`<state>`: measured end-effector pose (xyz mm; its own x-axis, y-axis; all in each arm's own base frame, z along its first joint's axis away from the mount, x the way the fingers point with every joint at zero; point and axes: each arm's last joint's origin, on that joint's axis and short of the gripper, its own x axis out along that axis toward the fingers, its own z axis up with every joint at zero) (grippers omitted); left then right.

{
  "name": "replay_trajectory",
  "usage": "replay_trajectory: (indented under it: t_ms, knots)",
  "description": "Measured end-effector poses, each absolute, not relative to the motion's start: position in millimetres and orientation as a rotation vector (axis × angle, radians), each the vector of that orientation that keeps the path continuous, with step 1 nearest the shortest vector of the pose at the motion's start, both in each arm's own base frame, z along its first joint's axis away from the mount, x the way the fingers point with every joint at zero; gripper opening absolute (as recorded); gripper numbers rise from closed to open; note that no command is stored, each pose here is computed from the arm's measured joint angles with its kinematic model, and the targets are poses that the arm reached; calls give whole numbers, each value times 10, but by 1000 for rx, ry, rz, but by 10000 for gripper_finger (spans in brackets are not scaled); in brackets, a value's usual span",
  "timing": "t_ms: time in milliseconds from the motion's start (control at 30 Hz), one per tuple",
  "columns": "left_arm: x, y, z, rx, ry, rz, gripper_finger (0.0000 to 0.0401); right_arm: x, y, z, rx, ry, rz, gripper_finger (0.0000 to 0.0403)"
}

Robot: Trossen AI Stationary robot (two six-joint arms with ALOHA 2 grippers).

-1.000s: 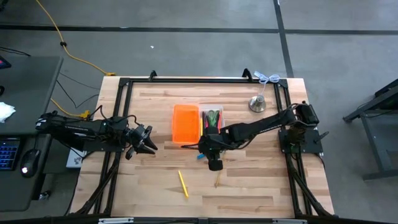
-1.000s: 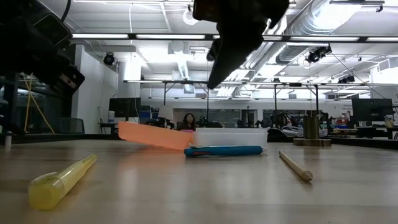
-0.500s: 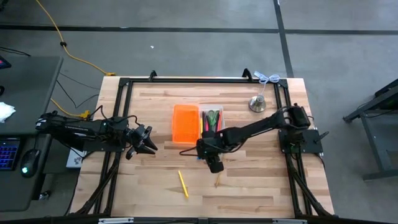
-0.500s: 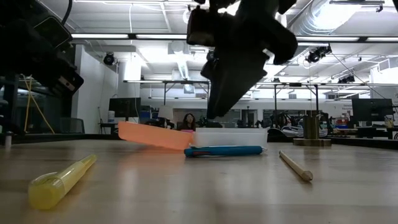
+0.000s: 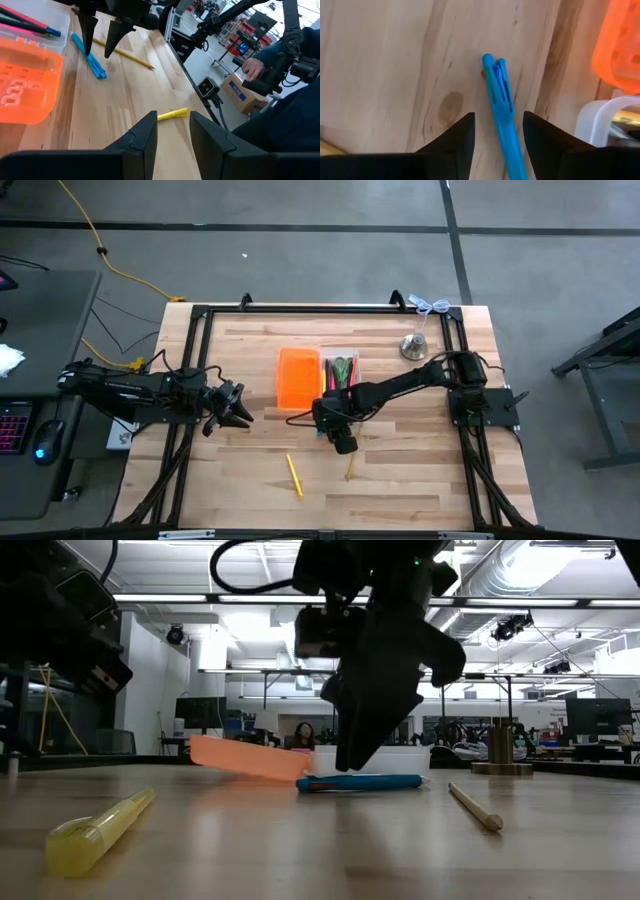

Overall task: Pick & place school supplies into a supply box
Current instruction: Put the blue pen into the supply box

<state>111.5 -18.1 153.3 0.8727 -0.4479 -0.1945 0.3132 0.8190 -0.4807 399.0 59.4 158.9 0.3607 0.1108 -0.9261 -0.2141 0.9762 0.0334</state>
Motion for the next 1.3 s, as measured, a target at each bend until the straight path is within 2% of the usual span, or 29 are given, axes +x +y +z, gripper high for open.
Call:
replay_trajectory:
  t_ms: [300, 767, 1300]
  knots:
    - [1112, -180, 1520, -460, 323, -408, 145, 3985, 583, 1565, -142, 1195, 207, 142]
    - [1109, -181, 1508, -461, 334, -406, 145, 4018, 577, 1321, -182, 1257, 181, 138]
    - [1108, -180, 1506, -461, 337, -405, 145, 4032, 616, 1306, -140, 1239, 200, 65]
